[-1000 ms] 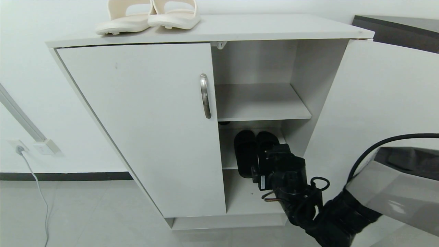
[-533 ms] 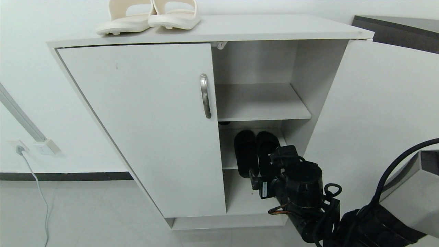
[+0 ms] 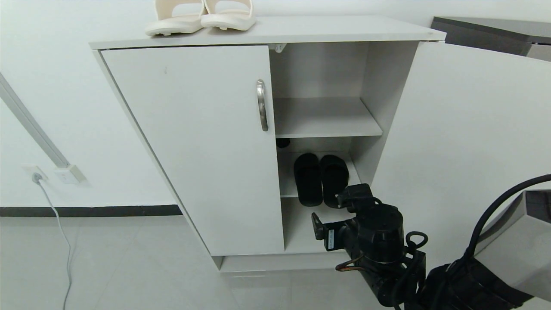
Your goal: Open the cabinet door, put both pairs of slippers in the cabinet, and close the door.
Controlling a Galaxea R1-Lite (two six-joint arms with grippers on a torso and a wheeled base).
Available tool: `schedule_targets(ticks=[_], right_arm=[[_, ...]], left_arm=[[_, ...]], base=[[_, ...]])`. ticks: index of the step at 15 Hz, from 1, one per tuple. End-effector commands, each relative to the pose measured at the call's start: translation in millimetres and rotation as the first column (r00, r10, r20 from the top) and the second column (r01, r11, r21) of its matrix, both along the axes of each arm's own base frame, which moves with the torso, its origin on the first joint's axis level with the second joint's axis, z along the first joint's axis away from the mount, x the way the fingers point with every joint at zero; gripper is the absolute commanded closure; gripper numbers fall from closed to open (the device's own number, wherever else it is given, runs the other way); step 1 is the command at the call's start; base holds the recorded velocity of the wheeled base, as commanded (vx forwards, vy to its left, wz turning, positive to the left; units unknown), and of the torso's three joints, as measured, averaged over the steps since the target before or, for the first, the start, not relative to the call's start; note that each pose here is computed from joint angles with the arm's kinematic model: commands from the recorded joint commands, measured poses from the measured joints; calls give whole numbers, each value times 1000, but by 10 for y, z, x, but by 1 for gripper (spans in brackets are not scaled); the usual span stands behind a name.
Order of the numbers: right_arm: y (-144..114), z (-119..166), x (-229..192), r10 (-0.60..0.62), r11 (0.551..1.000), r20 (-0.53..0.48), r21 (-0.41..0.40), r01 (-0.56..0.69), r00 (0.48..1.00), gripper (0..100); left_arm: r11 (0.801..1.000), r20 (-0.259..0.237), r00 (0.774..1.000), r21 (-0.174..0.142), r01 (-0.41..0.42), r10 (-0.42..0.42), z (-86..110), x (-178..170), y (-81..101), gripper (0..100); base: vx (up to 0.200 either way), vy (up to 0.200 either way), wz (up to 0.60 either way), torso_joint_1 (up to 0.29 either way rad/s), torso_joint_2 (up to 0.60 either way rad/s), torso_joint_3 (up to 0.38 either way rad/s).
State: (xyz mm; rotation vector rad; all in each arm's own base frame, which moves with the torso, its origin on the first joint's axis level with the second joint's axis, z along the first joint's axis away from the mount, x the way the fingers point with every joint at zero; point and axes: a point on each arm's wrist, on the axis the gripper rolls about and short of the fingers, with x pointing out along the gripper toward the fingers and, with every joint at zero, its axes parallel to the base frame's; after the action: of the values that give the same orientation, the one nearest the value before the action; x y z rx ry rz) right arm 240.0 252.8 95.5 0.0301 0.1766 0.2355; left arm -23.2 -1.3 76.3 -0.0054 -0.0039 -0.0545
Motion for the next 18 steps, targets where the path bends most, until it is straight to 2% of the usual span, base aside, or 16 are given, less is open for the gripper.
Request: schedule_targets(ticks=[1, 2, 18], right_arm=[[6, -37, 9, -1, 1000, -7, -8, 1, 1000, 0], [6, -37, 9, -1, 1000, -7, -8, 1, 1000, 0], [-1, -44, -3, -1, 1000, -4, -6, 1, 1000, 0]], left_arm=[[1000, -1, 1000, -1, -1, 1, 0, 1, 0, 100], [1000, -1, 1000, -1, -1, 1, 0, 1, 0, 100], [1000, -1, 1000, 2, 2, -2, 0, 1, -1, 100]], base=[[-200, 0, 0, 7, 2, 7], [-200, 0, 0, 2, 2, 2], [0, 0, 0, 0, 0, 0]])
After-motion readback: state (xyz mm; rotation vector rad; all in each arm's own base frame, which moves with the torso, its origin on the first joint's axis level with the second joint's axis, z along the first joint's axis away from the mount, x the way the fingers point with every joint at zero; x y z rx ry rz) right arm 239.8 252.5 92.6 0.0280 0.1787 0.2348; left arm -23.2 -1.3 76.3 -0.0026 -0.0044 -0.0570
